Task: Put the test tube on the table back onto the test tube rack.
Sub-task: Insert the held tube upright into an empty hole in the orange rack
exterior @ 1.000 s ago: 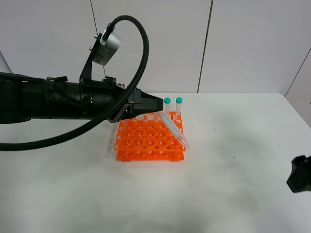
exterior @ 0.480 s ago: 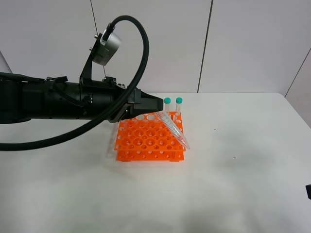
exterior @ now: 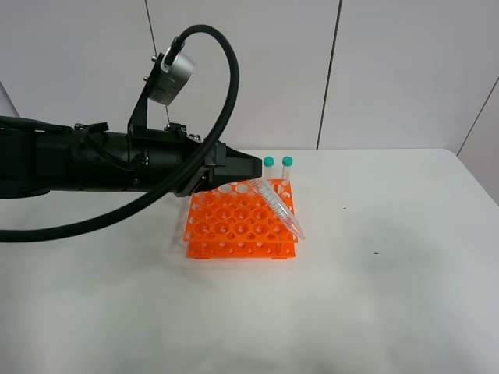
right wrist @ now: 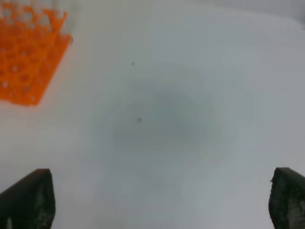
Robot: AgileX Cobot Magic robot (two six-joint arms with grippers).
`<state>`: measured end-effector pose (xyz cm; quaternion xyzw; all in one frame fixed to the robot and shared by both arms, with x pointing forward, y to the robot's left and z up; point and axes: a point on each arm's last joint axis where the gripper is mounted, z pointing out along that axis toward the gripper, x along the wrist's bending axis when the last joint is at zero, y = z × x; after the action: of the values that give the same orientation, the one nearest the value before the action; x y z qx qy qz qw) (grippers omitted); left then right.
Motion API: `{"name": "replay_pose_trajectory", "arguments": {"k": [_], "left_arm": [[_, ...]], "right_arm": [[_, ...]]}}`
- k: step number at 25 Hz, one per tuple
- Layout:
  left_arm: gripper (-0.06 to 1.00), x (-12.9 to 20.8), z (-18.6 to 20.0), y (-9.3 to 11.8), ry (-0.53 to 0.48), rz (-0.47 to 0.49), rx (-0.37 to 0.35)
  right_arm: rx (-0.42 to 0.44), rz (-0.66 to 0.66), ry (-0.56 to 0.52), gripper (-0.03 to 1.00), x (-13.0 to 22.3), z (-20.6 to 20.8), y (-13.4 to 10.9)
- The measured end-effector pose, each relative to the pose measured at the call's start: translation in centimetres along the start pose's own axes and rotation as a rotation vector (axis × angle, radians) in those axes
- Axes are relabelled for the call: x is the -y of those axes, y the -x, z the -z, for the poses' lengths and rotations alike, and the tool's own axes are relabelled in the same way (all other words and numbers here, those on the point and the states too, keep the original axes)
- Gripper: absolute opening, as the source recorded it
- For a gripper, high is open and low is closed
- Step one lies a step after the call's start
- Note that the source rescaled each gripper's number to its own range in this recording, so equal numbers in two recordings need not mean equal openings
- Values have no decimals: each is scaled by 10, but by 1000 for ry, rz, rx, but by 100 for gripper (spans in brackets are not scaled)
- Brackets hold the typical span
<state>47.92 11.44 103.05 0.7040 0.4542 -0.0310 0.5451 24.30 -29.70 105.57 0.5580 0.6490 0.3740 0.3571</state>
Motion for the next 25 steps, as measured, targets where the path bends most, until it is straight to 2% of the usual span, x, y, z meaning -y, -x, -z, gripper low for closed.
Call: {"name": "replay_pose_trajectory", "arguments": {"k": [3, 12, 14, 20, 25], "left_arm": [[0, 0, 0, 0, 0, 0, 0], [0, -2, 4, 3, 12, 5, 5], [0, -7, 12, 9, 40, 10, 15], [0, -26, 55, 40, 187, -62, 59], [0, -33, 77, 52, 267, -136, 43]], "right_arm": [[5, -3, 54, 100, 4, 7, 0], [9, -11, 56, 100, 4, 8, 0], [9, -11, 56, 100, 4, 8, 0], [9, -11, 56, 100, 4, 8, 0], [9, -11, 56, 100, 4, 8, 0]]}}
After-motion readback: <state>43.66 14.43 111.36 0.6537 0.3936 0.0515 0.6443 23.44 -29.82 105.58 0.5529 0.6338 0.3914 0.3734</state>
